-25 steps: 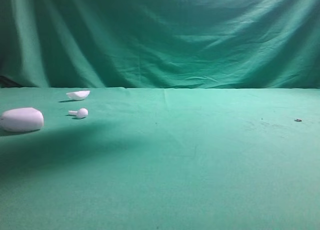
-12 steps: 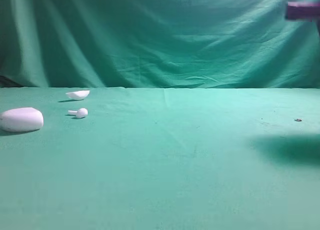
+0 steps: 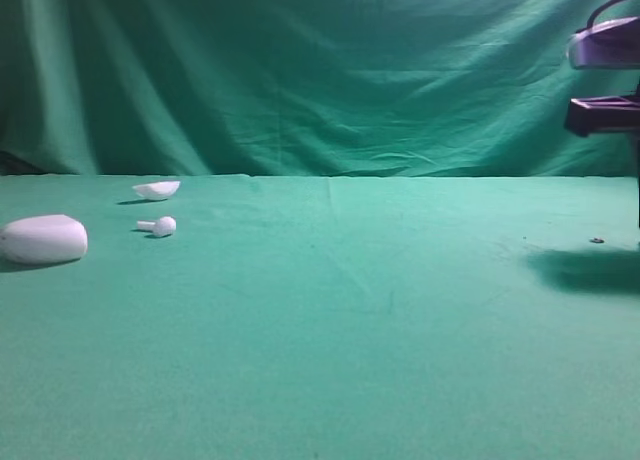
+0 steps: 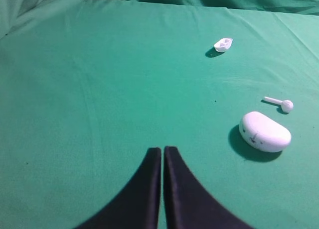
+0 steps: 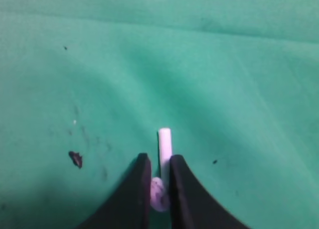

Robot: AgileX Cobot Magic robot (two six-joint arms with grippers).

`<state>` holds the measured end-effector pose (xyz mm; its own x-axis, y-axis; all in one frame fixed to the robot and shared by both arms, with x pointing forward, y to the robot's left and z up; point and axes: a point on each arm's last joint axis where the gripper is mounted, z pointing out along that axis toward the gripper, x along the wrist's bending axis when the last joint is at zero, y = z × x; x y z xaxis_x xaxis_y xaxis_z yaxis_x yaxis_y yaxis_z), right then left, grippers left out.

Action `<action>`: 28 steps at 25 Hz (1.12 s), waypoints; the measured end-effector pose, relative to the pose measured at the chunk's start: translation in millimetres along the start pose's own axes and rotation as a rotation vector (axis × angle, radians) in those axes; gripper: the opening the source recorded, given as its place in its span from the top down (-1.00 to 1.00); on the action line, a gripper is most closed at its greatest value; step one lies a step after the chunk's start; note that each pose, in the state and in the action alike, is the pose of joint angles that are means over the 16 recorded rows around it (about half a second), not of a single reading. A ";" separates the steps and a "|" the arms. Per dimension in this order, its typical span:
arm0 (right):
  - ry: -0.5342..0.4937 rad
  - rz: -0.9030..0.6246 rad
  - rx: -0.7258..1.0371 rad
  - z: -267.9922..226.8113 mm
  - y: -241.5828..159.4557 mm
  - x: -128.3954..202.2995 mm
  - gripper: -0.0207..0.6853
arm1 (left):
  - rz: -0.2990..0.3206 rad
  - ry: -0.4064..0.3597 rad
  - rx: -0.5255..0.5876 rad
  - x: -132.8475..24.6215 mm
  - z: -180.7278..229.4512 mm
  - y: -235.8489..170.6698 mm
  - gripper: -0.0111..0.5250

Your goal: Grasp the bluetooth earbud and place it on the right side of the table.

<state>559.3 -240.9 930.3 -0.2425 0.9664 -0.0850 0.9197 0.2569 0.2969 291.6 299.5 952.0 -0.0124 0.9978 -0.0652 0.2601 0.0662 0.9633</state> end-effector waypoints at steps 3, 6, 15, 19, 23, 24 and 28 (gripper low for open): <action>0.002 -0.007 0.005 -0.6 0.9 -0.1 0.13 | 0.000 0.000 0.000 0.0 0.0 0.0 0.96; 0.005 -0.001 0.005 -6.9 4.2 -0.6 -0.06 | 0.000 0.000 0.000 0.0 0.0 0.0 0.96; 0.017 0.049 -0.074 -79.3 20.1 -5.2 -0.07 | 0.000 0.000 0.000 0.0 0.0 0.0 0.96; 0.032 0.074 -0.150 -135.3 15.2 -7.0 0.20 | 0.000 0.000 0.000 0.0 0.0 0.0 0.96; 0.047 0.091 -0.237 -191.6 -4.0 -7.7 0.50 | 0.000 0.000 0.000 0.0 0.0 0.0 0.96; 0.052 0.095 -0.259 -204.3 -10.8 -7.6 0.57 | 0.000 0.000 0.000 0.0 0.0 0.0 0.96; 0.068 0.105 -0.348 -247.6 -45.0 -6.4 0.84 | 0.000 0.000 0.000 0.0 0.0 0.0 0.96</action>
<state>443.0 -257.1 1152.9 -0.1831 0.9828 0.0232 0.7834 0.1316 0.6074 291.6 299.5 952.0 -0.0124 0.9978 -0.0652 0.2601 0.0662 0.9633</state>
